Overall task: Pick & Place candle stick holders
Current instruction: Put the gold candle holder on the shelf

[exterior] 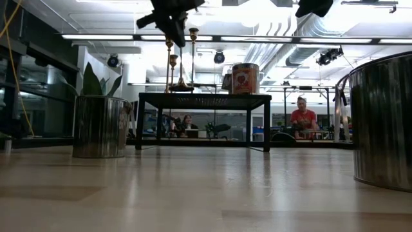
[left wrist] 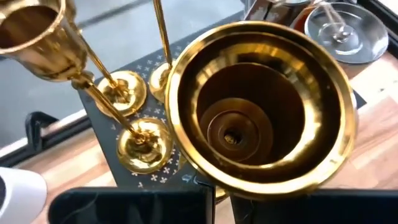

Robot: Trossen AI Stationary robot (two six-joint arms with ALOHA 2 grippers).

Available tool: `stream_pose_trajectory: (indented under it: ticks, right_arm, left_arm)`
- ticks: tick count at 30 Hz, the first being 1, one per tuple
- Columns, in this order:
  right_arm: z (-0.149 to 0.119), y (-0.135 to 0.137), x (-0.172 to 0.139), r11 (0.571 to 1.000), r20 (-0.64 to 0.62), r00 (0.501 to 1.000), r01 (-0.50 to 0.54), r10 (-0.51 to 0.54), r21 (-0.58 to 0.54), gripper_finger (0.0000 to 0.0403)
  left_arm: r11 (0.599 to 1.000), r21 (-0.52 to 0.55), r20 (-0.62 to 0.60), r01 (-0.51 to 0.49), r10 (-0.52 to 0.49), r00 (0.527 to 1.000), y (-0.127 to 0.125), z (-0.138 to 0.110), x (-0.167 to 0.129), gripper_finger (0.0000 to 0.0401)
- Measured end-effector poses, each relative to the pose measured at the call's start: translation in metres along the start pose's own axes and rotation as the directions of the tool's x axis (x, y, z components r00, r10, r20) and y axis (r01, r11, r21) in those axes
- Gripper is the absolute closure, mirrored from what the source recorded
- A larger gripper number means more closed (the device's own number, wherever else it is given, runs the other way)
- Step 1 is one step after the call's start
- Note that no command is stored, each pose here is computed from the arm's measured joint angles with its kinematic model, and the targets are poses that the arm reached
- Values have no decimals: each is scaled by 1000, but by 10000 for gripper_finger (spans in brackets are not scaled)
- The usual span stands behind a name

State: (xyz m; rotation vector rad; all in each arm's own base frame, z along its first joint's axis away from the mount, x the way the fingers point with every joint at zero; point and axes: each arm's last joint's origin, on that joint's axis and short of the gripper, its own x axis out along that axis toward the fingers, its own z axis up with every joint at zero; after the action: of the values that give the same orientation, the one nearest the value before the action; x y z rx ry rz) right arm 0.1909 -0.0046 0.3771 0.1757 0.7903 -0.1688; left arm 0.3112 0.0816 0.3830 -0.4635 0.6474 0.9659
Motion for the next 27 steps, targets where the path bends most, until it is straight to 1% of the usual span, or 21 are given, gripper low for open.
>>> stream_pose_trajectory:
  ticks: [4,9,17,27]
  right_arm:
    - [0,0,0,1000,1,1000,4,-4,1,263]
    - [0,-1,0,1000,5,1000,18,-18,15,263]
    - [0,-1,0,999,8,1000,29,-29,15,263]
    - [2,-1,0,1000,23,999,26,-26,17,263]
  left_arm:
    - [1000,-19,-46,18,-19,999,8,4,6,391]
    - [999,-34,-38,-4,2,999,13,8,9,391]
    - [1000,-26,-53,14,-15,998,12,8,9,391]
    - [1000,-22,-64,-5,3,998,14,6,9,391]
